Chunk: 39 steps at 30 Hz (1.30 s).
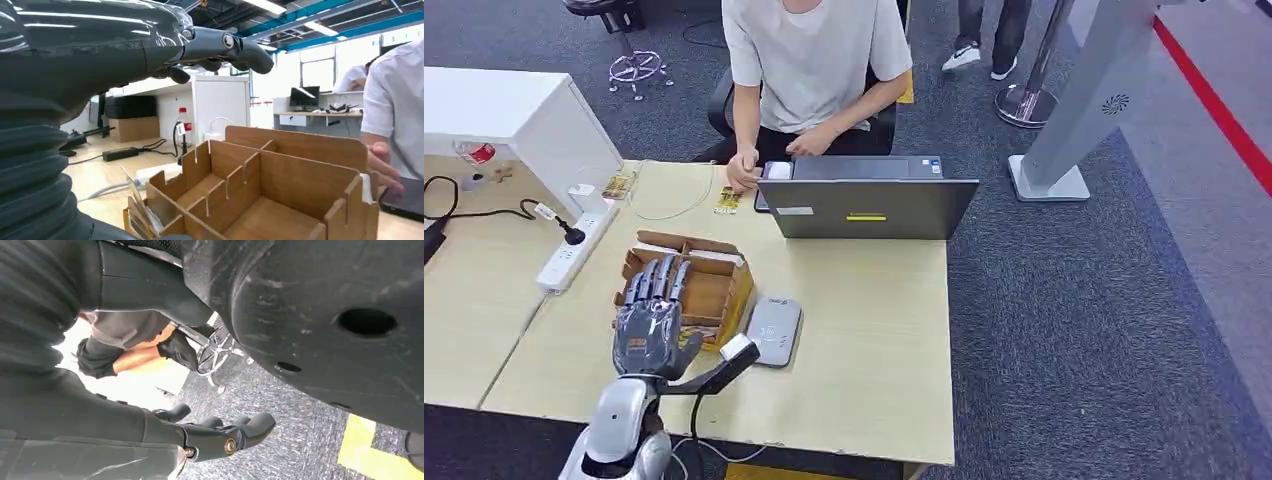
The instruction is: Pass the card to the sensor for recognition and then transmit it.
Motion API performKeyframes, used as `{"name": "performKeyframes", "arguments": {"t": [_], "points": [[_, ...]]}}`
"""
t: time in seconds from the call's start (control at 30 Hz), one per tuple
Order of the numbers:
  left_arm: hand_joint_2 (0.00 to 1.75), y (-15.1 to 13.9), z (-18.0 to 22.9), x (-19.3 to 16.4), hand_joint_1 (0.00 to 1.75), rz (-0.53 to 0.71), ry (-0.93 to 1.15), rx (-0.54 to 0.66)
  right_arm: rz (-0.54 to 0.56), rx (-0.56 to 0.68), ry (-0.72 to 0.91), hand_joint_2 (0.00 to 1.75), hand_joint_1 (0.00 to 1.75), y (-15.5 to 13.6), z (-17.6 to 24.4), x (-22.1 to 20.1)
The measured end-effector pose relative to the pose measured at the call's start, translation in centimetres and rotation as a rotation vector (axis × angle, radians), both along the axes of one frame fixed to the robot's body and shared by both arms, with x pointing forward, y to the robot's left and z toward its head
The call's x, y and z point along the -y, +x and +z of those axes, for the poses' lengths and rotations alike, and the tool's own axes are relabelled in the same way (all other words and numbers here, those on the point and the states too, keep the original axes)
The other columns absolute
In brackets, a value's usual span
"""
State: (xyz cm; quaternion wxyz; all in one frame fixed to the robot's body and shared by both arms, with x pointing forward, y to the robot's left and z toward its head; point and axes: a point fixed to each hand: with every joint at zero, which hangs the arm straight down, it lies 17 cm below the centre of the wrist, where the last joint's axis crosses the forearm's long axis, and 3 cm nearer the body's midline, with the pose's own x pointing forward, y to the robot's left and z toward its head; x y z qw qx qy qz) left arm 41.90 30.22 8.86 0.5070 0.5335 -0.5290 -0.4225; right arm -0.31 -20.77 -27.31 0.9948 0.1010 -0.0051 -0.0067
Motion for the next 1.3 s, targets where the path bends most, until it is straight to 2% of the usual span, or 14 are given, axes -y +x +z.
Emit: {"name": "performKeyframes", "arguments": {"t": [0.4, 0.93, 1.3], "points": [[1.75, 0.3, -1.8, -1.2, 0.0, 0.028, -0.005, -0.046, 0.008, 0.002, 0.001, 1.75, 0.0, 0.1, 0.0, 0.0], [1.75, -1.0, -5.2, -0.8, 0.0, 0.011, -0.015, -0.155, -0.005, 0.002, 0.003, 1.75, 0.0, 0.2, 0.0, 0.0], [1.75, -1.2, -2.9, -3.9, 0.0, 0.158, -0.002, -0.096, -0.018, 0.001, -0.005, 1.75, 0.0, 0.3, 0.0, 0.1]]}}
